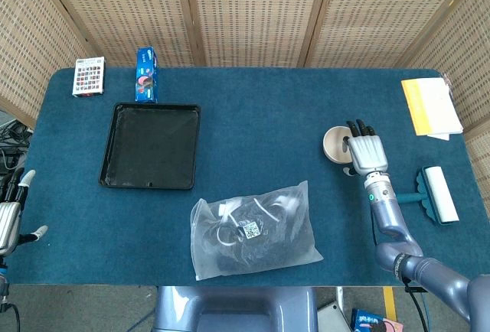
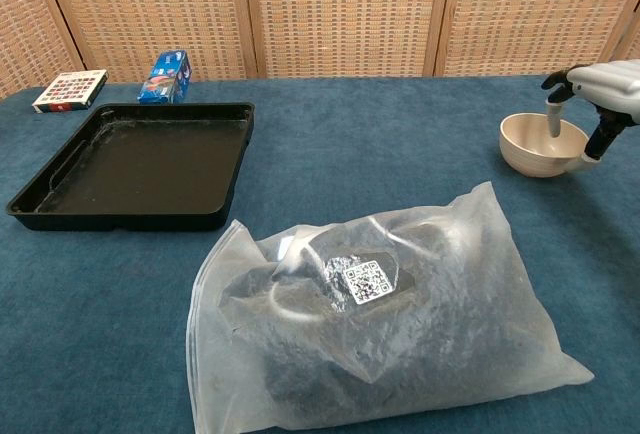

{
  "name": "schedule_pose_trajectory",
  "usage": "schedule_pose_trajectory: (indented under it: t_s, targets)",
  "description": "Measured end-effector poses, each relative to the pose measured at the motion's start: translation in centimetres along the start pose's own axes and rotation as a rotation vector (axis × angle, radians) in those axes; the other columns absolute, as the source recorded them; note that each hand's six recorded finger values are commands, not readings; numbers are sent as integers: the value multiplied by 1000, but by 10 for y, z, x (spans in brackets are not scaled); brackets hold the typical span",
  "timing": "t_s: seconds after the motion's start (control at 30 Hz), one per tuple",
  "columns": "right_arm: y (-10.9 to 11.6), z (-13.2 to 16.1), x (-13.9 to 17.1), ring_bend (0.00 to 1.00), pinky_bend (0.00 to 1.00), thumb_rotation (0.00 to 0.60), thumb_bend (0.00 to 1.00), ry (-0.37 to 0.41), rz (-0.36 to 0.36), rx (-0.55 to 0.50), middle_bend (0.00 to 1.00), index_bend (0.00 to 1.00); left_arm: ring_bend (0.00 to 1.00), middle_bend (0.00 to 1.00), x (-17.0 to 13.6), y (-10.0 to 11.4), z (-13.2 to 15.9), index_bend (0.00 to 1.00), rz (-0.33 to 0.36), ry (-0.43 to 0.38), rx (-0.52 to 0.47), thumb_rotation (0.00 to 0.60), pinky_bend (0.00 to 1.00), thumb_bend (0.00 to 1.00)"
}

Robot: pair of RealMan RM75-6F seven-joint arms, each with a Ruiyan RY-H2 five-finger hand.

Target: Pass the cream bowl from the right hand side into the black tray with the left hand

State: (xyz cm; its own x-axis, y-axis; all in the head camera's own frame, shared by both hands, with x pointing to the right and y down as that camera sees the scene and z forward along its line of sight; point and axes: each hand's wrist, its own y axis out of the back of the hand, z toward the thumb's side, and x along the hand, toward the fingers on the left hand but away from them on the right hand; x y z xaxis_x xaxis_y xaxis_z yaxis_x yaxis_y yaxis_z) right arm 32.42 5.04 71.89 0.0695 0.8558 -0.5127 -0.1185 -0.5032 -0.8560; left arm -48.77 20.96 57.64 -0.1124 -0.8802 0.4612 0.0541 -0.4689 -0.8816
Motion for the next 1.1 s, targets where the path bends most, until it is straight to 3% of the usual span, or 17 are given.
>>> schedule_pose_trajectory:
  t_s: [0.53, 0.8, 1.1]
  targets:
    - [-14, -2, -12, 65, 236, 600, 296, -1, 20, 14, 210, 575, 0, 0, 2, -3, 4, 0, -9, -4, 6, 600, 0, 0]
    - [-21, 6, -14, 67, 237, 600, 471, 17, 30, 22, 232, 600, 0, 0, 3, -4, 5, 0, -13, -10, 7, 600, 0, 0]
    - [-25, 9, -14, 73, 247, 600, 537, 19, 33, 27, 255, 625, 0, 0, 3, -5, 6, 0, -14, -14, 7, 600, 0, 0]
